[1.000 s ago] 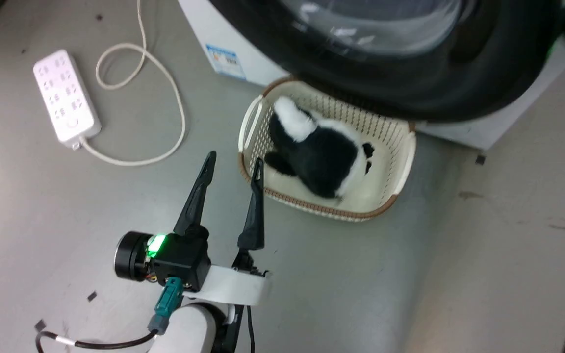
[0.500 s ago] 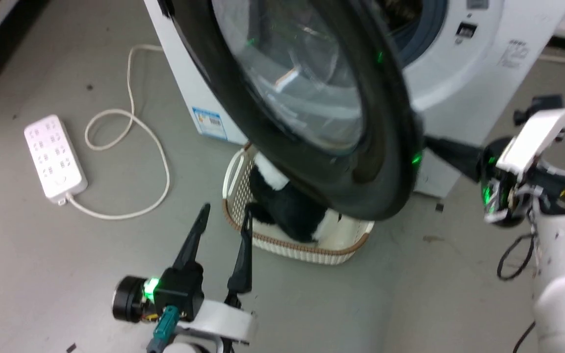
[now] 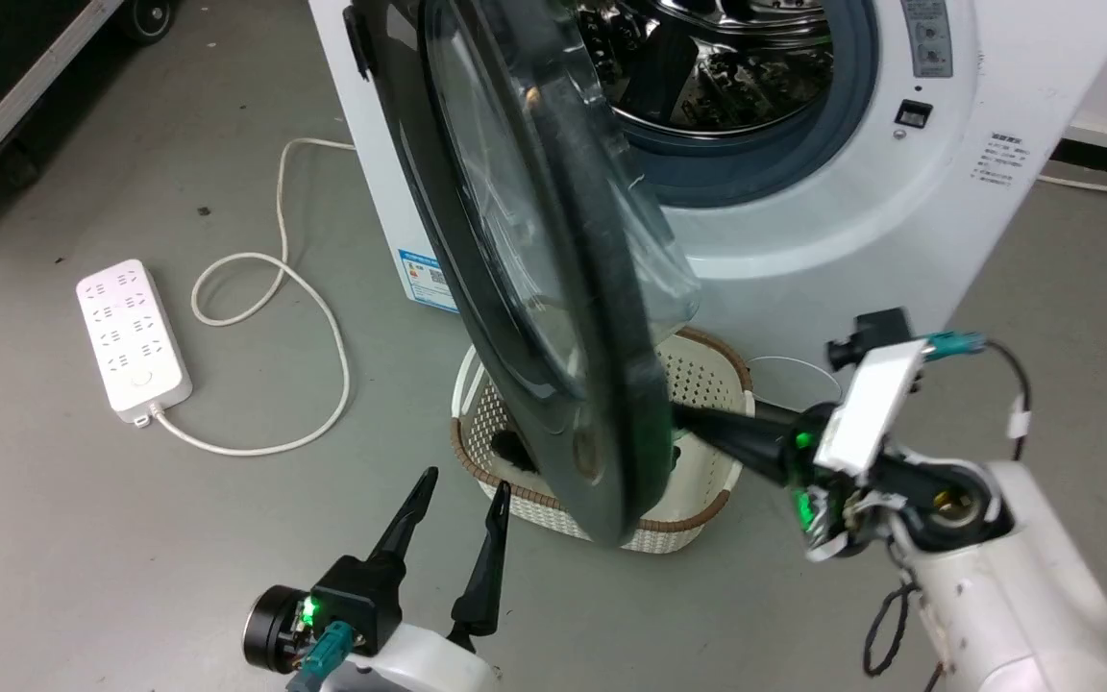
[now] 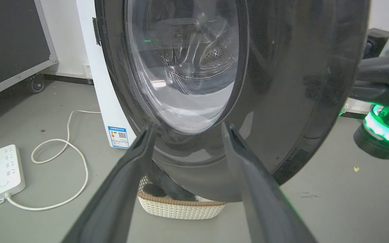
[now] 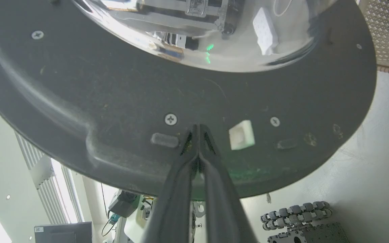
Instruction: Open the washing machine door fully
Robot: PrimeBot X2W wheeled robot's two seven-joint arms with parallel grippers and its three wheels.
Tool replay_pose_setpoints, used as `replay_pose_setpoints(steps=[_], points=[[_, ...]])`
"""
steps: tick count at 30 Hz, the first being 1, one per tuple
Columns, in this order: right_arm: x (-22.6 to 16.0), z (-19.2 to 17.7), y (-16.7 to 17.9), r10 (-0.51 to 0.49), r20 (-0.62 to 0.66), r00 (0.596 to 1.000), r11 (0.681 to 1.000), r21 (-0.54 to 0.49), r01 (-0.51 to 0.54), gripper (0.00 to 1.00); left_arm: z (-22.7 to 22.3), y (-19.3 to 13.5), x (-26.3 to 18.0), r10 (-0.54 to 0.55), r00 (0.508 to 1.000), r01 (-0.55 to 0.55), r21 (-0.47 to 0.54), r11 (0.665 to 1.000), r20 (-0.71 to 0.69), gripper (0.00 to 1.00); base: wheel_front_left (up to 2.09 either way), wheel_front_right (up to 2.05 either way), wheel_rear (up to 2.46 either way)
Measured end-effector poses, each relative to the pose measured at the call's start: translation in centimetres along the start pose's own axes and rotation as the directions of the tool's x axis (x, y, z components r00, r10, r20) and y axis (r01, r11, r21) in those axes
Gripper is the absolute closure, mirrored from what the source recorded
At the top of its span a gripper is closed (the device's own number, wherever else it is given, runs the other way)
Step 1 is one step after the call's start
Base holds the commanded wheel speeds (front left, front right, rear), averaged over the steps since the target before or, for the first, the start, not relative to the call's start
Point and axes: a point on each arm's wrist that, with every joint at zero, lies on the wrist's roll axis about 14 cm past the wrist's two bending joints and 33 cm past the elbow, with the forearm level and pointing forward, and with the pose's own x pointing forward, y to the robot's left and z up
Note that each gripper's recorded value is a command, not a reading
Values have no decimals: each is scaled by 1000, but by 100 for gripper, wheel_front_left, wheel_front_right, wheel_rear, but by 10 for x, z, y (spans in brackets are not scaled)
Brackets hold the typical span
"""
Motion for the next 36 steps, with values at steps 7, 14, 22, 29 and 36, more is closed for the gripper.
replay_pose_setpoints(steps=[7, 14, 22, 29, 36], points=[[12, -16, -4, -8, -18, 1000, 1000, -4, 7, 100, -3, 6, -1, 16, 1000, -16, -8, 1000, -9, 0, 0, 0, 0], [-14, 26, -3, -91, 199, 976, 974, -188, 129, 0, 2, 4, 0, 9, 1000, -9, -18, 1000, 8, 0, 0, 0, 0], [-107, 80, 29, 5, 606, 795, 669, -593, 448, 0, 19, 3, 2, -1, 998, 3, -36, 999, 63, 0, 0, 0, 0], [-190, 81, 36, 142, 753, 643, 258, -655, 710, 0, 31, 4, 2, -5, 994, 10, -45, 999, 105, 0, 0, 0, 0], [-238, 47, 9, 139, 859, 492, 143, -509, 849, 0, 30, -5, 1, -43, 994, 48, -39, 998, 104, 0, 0, 0, 0]])
